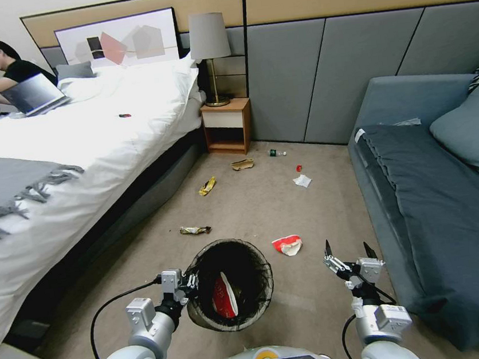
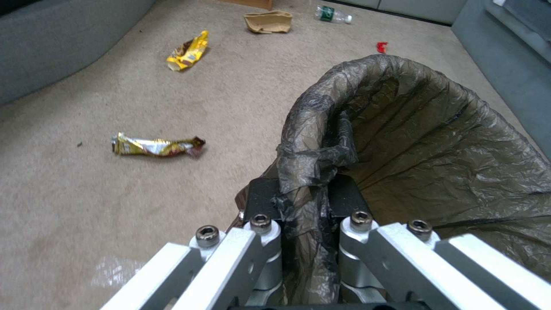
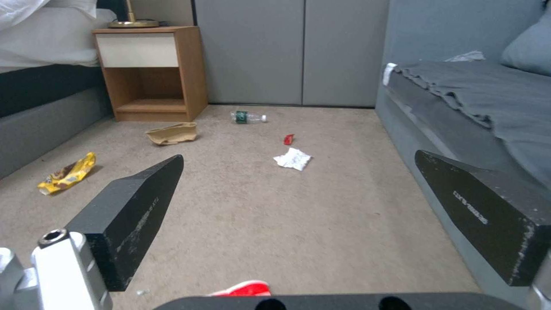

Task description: Pick up the trash bin, then pick up the garbage from the floor and place it into the trash bin.

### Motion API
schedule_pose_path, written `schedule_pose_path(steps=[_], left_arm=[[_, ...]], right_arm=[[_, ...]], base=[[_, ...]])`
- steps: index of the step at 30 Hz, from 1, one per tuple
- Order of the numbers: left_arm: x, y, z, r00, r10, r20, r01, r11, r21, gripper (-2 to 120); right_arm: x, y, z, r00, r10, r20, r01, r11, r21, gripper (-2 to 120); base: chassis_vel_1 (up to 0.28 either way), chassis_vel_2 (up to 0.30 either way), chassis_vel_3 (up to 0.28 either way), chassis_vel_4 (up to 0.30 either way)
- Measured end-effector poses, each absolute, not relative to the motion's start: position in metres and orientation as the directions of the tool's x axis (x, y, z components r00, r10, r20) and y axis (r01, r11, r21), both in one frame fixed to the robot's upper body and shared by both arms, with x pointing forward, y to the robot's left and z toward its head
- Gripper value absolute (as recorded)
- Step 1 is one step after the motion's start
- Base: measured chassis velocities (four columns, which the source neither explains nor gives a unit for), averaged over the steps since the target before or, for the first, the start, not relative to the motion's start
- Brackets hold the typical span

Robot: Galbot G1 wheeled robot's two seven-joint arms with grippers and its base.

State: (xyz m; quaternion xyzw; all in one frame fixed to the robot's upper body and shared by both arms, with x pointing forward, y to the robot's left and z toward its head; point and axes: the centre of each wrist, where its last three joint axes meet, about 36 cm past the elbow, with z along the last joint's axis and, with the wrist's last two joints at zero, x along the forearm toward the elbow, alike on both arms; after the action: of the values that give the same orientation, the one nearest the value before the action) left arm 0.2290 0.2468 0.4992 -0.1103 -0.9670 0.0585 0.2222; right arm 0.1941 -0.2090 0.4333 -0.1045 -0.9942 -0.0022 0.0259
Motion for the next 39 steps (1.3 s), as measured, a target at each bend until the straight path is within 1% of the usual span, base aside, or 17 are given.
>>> schedule_pose_path(steps=[10,20,23,24,27,28,29,32,33,36,37,39], left_arm=[[0.229,0.247,0.500,-0.878,0.241,0.414,0.190,0.969,-0.161,7],[0.224,0.245,0.507,-0.882,0.244,0.404,0.194,0.968,-0.163,7],[0.223,0.245,0.510,-0.884,0.246,0.398,0.196,0.967,-0.162,7],[0.223,0.245,0.510,-0.884,0.246,0.398,0.196,0.967,-0.162,7],[0.223,0.245,0.510,-0.883,0.242,0.403,0.195,0.969,-0.154,7],[0.223,0.245,0.510,-0.883,0.242,0.403,0.195,0.969,-0.154,7],[0.223,0.246,0.510,-0.884,0.236,0.404,0.193,0.970,-0.145,7],[0.222,0.246,0.509,-0.887,0.208,0.414,0.180,0.978,-0.106,7],[0.222,0.246,0.509,-0.887,0.208,0.414,0.180,0.978,-0.106,7],[0.220,0.246,0.508,-0.885,0.191,0.424,0.167,0.982,-0.092,7],[0.220,0.246,0.508,-0.885,0.191,0.424,0.167,0.982,-0.092,7],[0.217,0.246,0.506,-0.884,0.163,0.437,0.144,0.987,-0.077,7]], right_arm=[[0.195,-0.206,0.434,-0.978,0.202,0.046,0.202,0.979,0.005,100],[0.206,-0.210,0.437,-0.980,0.184,0.068,0.184,0.983,-0.016,100],[0.214,-0.224,0.440,-0.987,0.121,0.103,0.116,0.992,-0.046,100],[0.214,-0.224,0.440,-0.987,0.121,0.103,0.116,0.992,-0.046,100],[0.224,-0.248,0.441,-0.990,0.039,0.135,0.027,0.996,-0.087,100],[0.224,-0.248,0.441,-0.990,0.039,0.135,0.027,0.996,-0.087,100],[0.228,-0.257,0.441,-0.989,0.012,0.148,-0.002,0.995,-0.095,100],[0.249,-0.298,0.450,-0.966,-0.121,0.228,-0.152,0.981,-0.121,100],[0.249,-0.298,0.450,-0.966,-0.121,0.228,-0.152,0.981,-0.121,100],[0.265,-0.319,0.455,-0.940,-0.194,0.280,-0.235,0.965,-0.120,100],[0.265,-0.319,0.455,-0.940,-0.194,0.280,-0.235,0.965,-0.120,100],[0.287,-0.334,0.455,-0.920,-0.231,0.315,-0.277,0.955,-0.108,100]], base=[[-0.126,0.127,0.129,-0.131],[-0.009,0.016,0.017,-0.021],[0.000,0.000,0.000,0.000],[0.000,0.000,0.000,0.000],[0.000,0.000,0.000,0.000],[0.000,0.000,0.000,0.000],[0.000,0.000,0.000,0.000],[0.000,0.000,0.000,0.000],[0.000,0.000,0.000,0.000],[0.000,0.000,0.000,0.000],[0.000,0.000,0.000,0.000],[0.000,0.000,0.000,0.000]])
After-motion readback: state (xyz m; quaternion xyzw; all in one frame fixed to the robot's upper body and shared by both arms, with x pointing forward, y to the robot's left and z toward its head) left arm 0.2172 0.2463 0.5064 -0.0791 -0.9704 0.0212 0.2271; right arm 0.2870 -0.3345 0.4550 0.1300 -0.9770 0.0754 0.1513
